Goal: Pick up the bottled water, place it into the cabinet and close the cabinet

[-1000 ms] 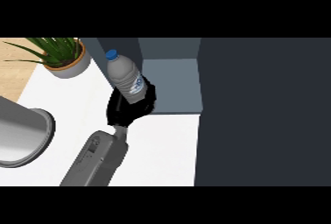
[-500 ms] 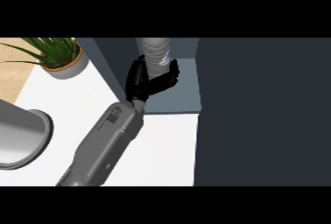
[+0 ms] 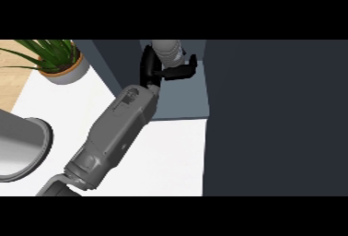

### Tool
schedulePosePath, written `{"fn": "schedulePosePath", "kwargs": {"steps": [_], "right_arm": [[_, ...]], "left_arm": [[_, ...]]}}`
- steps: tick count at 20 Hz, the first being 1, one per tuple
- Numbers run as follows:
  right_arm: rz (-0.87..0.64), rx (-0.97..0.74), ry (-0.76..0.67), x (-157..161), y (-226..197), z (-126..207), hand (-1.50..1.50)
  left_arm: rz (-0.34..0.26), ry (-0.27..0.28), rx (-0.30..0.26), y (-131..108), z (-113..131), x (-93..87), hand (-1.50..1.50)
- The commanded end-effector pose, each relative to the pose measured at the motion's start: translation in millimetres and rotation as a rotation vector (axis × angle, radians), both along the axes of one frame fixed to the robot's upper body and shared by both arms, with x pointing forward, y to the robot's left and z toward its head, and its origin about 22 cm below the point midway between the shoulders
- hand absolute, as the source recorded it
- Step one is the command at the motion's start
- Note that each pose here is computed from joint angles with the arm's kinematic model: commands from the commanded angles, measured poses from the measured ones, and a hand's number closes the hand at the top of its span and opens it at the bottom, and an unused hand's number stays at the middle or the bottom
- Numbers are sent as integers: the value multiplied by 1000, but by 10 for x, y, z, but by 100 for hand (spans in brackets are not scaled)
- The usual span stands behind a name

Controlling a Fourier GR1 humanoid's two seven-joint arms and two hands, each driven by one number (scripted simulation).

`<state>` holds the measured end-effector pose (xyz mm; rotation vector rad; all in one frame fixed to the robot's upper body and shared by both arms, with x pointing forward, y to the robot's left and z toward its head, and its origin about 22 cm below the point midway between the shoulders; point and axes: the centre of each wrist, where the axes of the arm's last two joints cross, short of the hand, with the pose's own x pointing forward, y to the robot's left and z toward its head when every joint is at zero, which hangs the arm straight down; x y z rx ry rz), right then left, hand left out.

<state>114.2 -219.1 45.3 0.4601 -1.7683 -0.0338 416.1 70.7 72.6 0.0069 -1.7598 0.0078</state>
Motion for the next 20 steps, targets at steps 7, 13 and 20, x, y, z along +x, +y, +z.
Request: {"fn": "schedulePosePath", "kwargs": {"steps": [7, 13, 20], "right_arm": [[35, -1, 4, -9, -4, -63, -150], [23, -4, -14, 12, -55, 135, -150], [26, -1, 6, -39, -93, -141, -150]], "left_arm": [[115, 7, 139, 72, -96, 182, 150], [195, 2, 278, 222, -176, 223, 150], [289, 13, 414, 430, -372, 192, 150]]}}
